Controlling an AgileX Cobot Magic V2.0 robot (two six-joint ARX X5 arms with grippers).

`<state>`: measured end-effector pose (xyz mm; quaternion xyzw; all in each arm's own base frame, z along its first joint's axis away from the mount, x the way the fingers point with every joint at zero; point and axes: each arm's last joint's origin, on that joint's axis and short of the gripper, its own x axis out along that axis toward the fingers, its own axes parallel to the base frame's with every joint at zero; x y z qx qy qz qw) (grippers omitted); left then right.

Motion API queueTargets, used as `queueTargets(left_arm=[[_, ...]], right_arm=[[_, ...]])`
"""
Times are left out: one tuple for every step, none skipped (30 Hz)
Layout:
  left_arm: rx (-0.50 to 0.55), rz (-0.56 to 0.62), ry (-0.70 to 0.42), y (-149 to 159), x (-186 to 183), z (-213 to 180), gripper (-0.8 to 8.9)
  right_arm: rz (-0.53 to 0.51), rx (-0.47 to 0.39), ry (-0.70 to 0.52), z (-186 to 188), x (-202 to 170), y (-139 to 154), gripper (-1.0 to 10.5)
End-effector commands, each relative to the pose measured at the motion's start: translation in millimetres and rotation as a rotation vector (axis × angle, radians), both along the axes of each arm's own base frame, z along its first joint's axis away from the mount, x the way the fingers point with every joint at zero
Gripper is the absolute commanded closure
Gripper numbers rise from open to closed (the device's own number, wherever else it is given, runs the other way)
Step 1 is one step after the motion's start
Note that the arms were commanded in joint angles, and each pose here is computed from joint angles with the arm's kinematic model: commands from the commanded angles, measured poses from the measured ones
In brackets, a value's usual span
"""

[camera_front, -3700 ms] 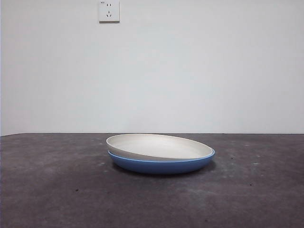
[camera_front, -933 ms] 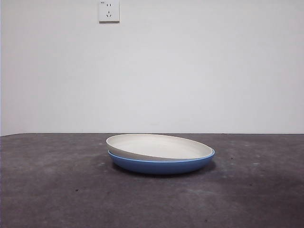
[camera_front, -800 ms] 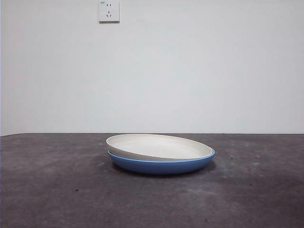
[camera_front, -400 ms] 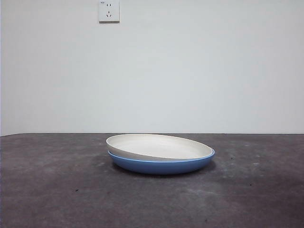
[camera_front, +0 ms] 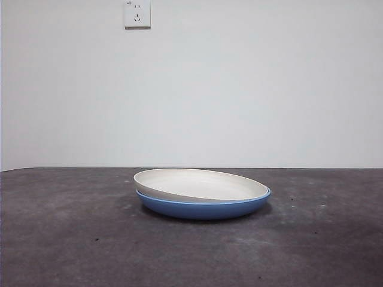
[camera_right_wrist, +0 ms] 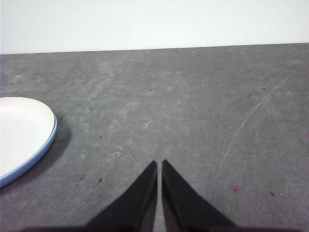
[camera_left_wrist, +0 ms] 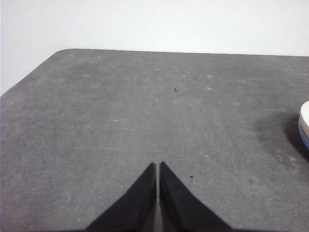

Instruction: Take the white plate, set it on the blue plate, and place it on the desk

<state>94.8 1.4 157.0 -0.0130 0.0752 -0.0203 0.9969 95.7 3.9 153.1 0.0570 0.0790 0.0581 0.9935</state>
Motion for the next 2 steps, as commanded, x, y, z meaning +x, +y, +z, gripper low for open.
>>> queueTargets(left_arm=[[-0.004,0.002,0.027,0.2,0.7,-7.5,8.04],[-0.004,0.002,0.027,0.2,0.7,-7.5,8.04]], right_arm=[[-0.003,0.010,-0.001,-1.1,0.2,-0.2,9.4],[-0.003,0.010,-0.001,-1.1,0.2,-0.2,9.4]])
